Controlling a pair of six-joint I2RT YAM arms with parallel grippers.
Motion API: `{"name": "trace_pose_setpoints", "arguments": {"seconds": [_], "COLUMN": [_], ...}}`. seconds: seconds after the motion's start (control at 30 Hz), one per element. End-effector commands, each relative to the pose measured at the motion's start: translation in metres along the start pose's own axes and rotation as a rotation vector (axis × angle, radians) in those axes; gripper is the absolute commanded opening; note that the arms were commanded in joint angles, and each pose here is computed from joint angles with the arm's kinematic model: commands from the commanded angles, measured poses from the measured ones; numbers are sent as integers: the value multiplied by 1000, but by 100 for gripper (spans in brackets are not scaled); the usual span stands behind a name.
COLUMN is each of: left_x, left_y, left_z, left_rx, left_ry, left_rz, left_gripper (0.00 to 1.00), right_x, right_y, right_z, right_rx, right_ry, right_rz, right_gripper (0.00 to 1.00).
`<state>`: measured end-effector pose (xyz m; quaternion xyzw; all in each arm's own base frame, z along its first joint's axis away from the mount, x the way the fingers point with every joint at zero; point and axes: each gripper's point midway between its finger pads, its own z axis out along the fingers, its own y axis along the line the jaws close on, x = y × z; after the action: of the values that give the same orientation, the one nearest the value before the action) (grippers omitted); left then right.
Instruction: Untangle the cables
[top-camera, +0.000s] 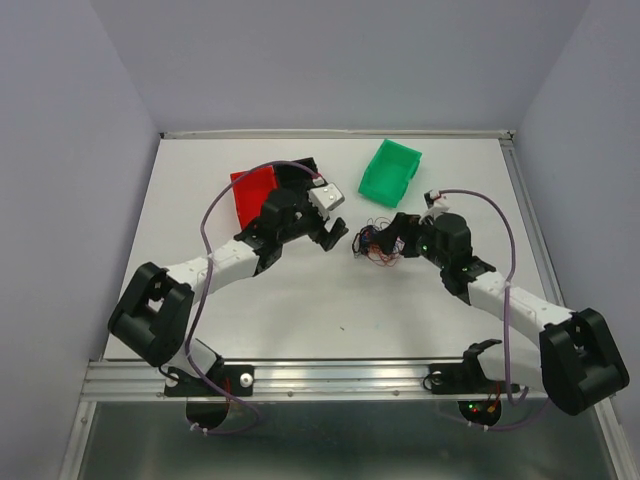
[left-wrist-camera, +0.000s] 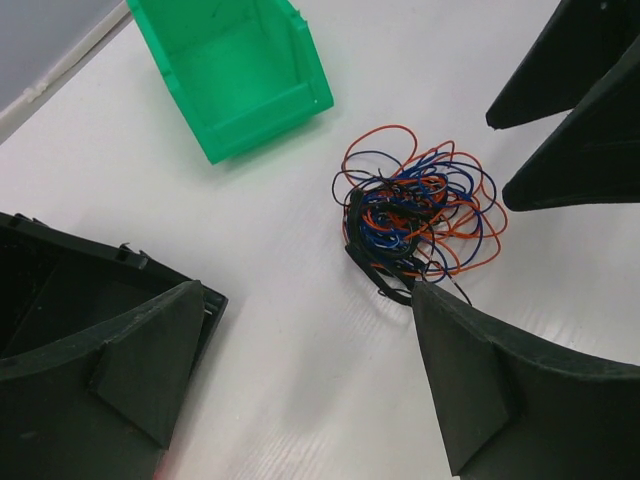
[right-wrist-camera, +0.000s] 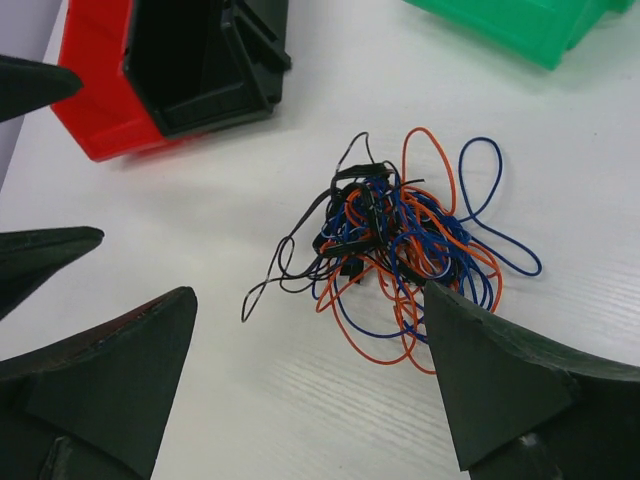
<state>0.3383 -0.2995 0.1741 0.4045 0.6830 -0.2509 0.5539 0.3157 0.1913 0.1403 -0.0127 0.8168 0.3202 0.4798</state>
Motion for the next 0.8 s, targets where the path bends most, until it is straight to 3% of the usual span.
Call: {"name": "trace_pose_setpoints", "arguments": {"seconds": [0.0,0.13,0.27,0.37,0.43,0.77], "left_x": [-7,-10,-14,-8,0,5], "left_y": [5,12,7,2,2,4], "left_z": [7,6,2,7,15,20], "left_rx": [-37,-72,-55,-25,-13,-26], "left_ry": [-10,-5,-21,-4,30,54], "left_rz": [52,46,38,25,13,5], "left_gripper": [95,94,96,98,98,97], "right_x": [-21,-48,-64,-60,-50,-11], "right_y": [-14,22,43,12,-13,-73], "right_z": [6,-2,-17,-9,1,36], "right_rx": [91,-30,-88,93,225,465], "right_ry": [-130,-158,-155,-107,-37,83], "right_rz": [100,159,110,69,56,56], "right_gripper": [100,100,97,95,87,80]}}
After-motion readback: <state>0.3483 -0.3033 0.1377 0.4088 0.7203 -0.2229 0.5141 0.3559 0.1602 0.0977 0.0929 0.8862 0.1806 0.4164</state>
